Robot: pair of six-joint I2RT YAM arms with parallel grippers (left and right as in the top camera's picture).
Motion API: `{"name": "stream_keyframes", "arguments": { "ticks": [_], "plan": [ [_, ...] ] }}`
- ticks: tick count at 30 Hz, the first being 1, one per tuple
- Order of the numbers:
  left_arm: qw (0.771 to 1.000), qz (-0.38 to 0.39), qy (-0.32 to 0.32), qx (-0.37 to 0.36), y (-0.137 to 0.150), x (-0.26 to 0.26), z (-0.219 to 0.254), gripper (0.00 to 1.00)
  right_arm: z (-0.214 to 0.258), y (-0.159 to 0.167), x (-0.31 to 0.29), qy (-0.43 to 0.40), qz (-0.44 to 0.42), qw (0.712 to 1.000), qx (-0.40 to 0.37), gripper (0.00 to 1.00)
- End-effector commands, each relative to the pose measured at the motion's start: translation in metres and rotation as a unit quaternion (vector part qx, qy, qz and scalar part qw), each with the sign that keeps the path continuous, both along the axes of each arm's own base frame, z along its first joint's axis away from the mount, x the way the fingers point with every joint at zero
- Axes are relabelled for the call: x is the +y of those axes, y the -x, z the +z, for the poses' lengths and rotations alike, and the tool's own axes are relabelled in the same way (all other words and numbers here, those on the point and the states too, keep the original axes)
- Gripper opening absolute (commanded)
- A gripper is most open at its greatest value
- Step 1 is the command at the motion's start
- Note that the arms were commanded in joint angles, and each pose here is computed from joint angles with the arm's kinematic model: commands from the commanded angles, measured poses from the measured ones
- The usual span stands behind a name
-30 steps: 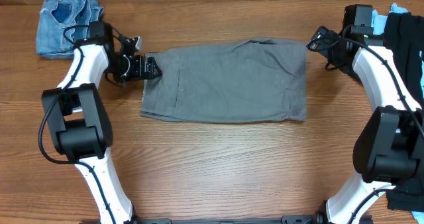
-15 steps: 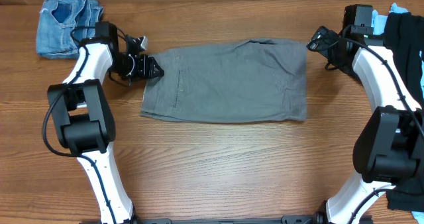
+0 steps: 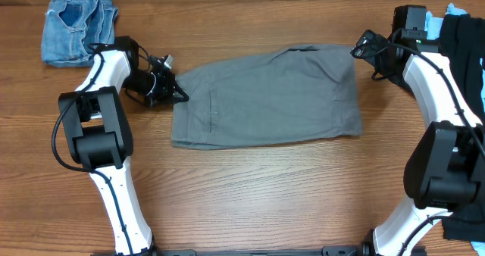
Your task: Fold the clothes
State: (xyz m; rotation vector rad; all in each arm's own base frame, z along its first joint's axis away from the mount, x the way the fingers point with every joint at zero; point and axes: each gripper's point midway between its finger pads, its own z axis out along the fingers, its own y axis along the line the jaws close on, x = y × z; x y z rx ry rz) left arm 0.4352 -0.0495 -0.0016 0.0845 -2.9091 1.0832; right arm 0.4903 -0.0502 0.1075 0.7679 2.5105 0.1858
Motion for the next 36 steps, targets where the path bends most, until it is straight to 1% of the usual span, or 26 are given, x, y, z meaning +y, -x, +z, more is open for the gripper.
{"name": "stream_keyframes", "arguments": {
  "ticks": [1,6,8,10,14,20,23,24,27,31,34,36],
  "plan": [
    [0.983,-0.003,-0.157,0.093,0.03,0.074,-0.054,0.04,0.021,-0.006,0.002,0.002,0.002,1.0,-0.025,1.0],
    [0.982,0.033,-0.166,0.081,0.012,0.109,-0.018,0.04,0.021,-0.006,0.002,0.002,0.002,1.0,-0.025,1.0],
    [0.979,0.054,-0.182,0.08,0.007,0.129,-0.003,0.04,0.021,-0.006,0.002,0.002,0.002,1.0,-0.025,1.0],
    [0.971,0.077,-0.211,0.086,0.006,0.149,0.009,0.04,0.021,-0.006,0.002,0.002,0.002,1.0,-0.025,1.0],
    [0.948,0.129,-0.276,0.09,0.003,0.192,0.044,0.04,0.021,-0.006,0.002,0.002,0.002,1.0,-0.025,1.0],
    [0.922,0.197,-0.328,0.058,-0.005,0.223,0.109,0.04,0.021,-0.006,0.002,0.002,0.002,1.0,-0.025,1.0],
    [0.917,0.211,-0.337,0.017,-0.014,0.225,0.139,0.04,0.021,-0.006,0.002,0.002,0.002,1.0,-0.025,1.0],
    [0.919,0.218,-0.327,-0.005,-0.022,0.219,0.151,0.04,0.021,-0.006,0.002,0.002,0.002,1.0,-0.025,1.0],
    [0.931,0.207,-0.297,-0.039,-0.036,0.193,0.164,0.04,0.021,-0.006,0.002,0.002,0.002,1.0,-0.025,1.0],
    [0.936,0.177,-0.302,-0.049,-0.045,0.161,0.165,0.04,0.021,-0.006,0.002,0.002,0.002,1.0,-0.025,1.0],
    [0.928,0.172,-0.326,-0.056,-0.048,0.148,0.17,0.04,0.021,-0.006,0.002,0.002,0.002,1.0,-0.025,1.0],
    [0.927,0.166,-0.33,-0.065,-0.05,0.138,0.176,0.04,0.021,-0.006,0.002,0.002,0.002,1.0,-0.025,1.0]
  ]
}}
